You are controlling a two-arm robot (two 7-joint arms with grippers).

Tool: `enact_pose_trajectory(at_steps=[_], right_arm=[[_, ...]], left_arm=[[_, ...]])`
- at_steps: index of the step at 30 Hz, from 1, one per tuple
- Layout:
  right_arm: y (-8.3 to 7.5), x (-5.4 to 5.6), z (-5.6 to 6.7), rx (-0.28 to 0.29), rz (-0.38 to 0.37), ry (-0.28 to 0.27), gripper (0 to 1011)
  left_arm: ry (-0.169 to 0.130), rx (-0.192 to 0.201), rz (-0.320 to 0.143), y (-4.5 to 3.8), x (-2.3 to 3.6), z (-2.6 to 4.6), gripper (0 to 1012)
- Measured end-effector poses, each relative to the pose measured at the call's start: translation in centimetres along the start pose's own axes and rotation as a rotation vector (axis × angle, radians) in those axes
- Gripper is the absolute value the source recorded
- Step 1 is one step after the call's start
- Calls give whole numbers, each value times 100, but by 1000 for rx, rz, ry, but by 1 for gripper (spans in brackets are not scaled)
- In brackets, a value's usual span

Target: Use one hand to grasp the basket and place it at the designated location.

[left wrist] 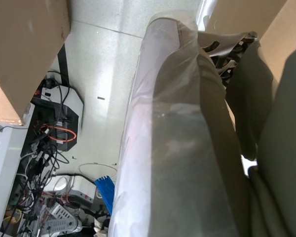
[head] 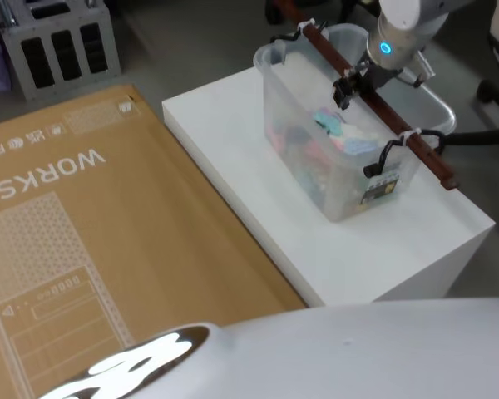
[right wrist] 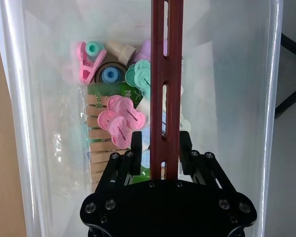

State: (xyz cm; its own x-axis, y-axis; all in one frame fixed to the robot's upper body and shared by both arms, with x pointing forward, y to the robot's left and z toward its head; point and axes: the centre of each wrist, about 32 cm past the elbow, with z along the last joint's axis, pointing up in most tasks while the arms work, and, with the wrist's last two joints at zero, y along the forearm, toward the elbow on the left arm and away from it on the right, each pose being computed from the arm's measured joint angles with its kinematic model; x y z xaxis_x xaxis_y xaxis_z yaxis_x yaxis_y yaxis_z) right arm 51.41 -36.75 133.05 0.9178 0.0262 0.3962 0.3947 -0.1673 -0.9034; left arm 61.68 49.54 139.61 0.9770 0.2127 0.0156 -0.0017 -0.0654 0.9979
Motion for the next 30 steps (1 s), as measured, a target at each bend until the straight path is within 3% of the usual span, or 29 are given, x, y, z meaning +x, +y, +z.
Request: enact_pose_trajectory(at_steps=[11,20,30], right_arm=[[8,31,46,-5,18,-32,755],[-63,91,55,-2,23,-34,985],[-186,133,41,-16,21,-26,1000]], left_arm=[[0,0,0,0,0,0,0],[0,0,0,0,0,0,0],[0,0,0,0,0,-1,0]])
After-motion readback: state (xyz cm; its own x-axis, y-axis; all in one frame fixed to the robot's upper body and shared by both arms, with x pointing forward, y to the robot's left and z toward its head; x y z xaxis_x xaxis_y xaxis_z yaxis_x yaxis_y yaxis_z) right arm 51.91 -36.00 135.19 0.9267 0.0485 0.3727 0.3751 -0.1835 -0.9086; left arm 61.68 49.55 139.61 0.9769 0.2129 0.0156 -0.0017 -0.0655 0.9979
